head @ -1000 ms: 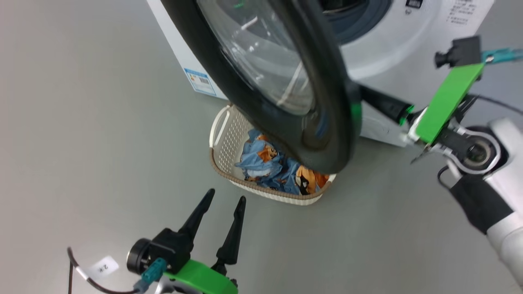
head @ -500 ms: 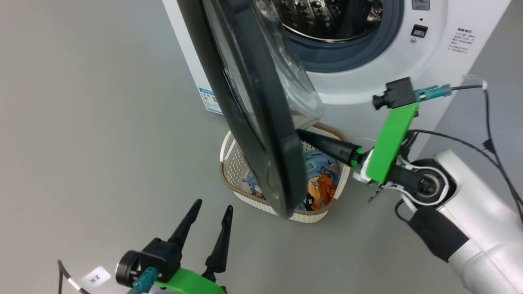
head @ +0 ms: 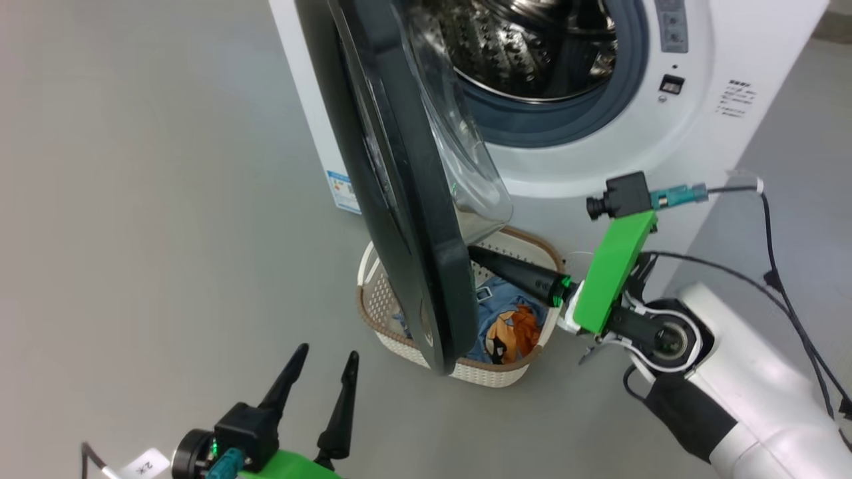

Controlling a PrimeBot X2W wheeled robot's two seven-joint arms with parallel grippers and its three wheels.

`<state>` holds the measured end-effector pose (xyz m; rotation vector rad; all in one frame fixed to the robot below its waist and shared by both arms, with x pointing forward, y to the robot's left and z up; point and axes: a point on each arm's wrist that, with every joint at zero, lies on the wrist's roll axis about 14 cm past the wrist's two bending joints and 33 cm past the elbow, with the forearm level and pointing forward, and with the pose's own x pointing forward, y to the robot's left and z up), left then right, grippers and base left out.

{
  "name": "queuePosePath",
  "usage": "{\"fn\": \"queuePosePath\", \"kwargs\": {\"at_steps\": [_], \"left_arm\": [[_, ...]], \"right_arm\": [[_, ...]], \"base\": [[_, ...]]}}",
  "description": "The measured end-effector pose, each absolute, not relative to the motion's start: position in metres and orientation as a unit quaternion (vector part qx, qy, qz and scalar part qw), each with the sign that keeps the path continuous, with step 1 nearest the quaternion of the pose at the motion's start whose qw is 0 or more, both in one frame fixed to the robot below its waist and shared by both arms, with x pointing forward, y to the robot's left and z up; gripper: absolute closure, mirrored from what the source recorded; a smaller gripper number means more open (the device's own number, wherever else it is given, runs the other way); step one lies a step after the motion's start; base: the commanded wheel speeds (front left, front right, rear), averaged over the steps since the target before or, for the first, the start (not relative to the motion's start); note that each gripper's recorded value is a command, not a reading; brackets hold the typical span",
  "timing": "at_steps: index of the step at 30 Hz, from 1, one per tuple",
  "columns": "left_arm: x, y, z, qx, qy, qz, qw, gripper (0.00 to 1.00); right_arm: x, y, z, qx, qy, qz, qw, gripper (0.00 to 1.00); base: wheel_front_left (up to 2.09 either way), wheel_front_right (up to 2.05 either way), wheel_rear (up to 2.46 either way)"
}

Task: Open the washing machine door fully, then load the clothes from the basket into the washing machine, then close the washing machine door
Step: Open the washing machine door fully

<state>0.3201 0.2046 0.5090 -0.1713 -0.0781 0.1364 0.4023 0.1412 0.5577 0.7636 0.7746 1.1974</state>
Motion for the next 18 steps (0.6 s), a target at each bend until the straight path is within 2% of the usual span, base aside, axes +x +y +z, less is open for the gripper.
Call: {"fn": "queuePosePath", "kwargs": {"at_steps": [1,2,10,18], "left_arm": [[0.319,0.204,0.508,-0.084,-0.038,0.066,0.994,0.00],[0.319,0.205,0.506,-0.084,-0.036,0.065,0.994,0.00],[0.324,0.204,0.508,-0.081,-0.041,0.047,0.995,0.00],[0.328,0.193,0.504,-0.078,-0.037,0.020,0.996,0.00]], "right_arm": [[0.402,0.138,0.556,0.342,0.345,0.530,0.695,0.09],[0.402,0.135,0.554,0.342,0.345,0.526,0.698,0.00],[0.405,0.094,0.535,0.337,0.334,0.474,0.742,0.00],[0.408,0.027,0.508,0.345,0.311,0.390,0.795,0.00]], "base": [[0.00,0.00,0.00],[0.00,0.00,0.00],[0.00,0.00,0.00],[0.00,0.00,0.00]]}}
